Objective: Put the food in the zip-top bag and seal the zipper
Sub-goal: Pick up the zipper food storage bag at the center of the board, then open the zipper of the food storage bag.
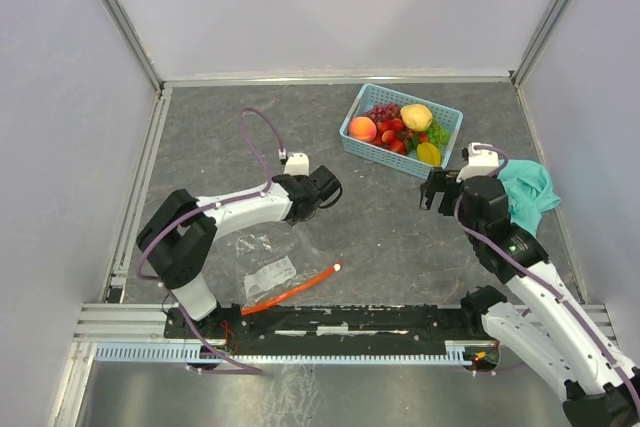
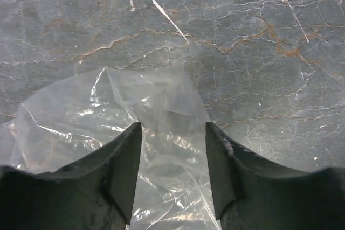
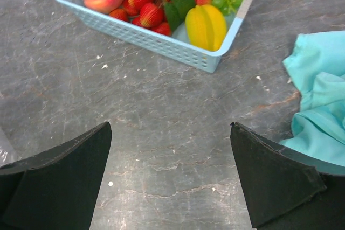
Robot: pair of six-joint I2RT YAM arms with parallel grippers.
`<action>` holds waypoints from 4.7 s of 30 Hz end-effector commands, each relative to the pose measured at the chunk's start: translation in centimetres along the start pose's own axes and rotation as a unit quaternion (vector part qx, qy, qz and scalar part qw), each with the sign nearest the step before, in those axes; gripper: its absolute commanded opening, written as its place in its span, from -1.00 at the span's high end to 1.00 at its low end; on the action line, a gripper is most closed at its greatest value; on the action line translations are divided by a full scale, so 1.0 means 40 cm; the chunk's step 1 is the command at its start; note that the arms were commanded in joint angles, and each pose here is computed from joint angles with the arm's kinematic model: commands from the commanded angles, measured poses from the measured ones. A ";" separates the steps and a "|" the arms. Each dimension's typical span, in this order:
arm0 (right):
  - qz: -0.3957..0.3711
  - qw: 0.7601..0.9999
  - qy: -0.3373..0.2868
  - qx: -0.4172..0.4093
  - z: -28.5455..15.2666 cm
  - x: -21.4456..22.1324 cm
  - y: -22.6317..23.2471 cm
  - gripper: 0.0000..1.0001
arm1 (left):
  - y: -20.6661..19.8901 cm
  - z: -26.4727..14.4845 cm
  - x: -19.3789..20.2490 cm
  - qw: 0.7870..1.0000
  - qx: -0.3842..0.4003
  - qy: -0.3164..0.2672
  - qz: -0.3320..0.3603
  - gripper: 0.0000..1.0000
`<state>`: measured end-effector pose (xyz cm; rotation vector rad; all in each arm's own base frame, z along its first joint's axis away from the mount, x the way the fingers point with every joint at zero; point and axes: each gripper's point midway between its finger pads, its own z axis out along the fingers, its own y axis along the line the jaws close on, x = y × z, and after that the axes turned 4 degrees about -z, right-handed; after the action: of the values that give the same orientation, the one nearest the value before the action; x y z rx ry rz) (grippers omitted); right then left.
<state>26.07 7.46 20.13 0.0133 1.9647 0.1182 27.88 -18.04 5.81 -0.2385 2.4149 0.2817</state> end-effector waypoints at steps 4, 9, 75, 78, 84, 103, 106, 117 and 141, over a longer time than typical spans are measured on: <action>0.003 0.997 -0.009 -0.070 0.014 -0.003 0.066 -0.98 | -0.047 0.000 -0.066 0.998 0.023 -0.041 -0.032 0.53; -0.002 0.995 -0.005 -0.103 0.021 -0.002 0.099 -0.98 | -0.049 -0.010 -0.102 0.997 0.032 -0.043 -0.060 0.95; -0.026 0.879 -0.092 -0.466 0.084 0.067 0.611 -0.25 | 0.063 -0.123 -0.463 0.830 0.248 0.009 -0.500 0.95; -0.021 0.882 -0.095 -0.461 0.095 0.062 0.613 -0.21 | 0.059 -0.123 -0.460 0.830 0.252 0.012 -0.497 0.95; -0.002 0.874 -0.103 -0.476 0.098 0.028 0.644 -0.01 | 0.050 -0.107 -0.422 0.831 0.251 0.033 -0.496 0.95; 0.023 0.898 -0.029 -0.439 0.091 0.011 0.626 0.96 | 0.098 -0.095 -0.356 0.907 0.224 0.010 -0.355 -0.03; 0.030 0.915 0.011 -0.402 0.101 0.030 0.598 0.96 | 0.117 -0.105 -0.348 0.930 0.218 -0.003 -0.295 -0.20; 0.022 0.945 0.066 -0.320 0.092 -0.018 0.541 0.96 | 0.157 -0.194 -0.329 0.975 0.153 -0.089 -0.136 -0.57; 0.100 0.949 0.223 -0.199 0.106 -0.015 0.533 0.96 | -0.080 -0.491 -0.265 0.926 0.297 -0.232 0.000 -0.61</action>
<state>29.49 28.35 19.91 -0.1451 2.3124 0.6653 23.64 -24.28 24.07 0.0821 2.0511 -0.4226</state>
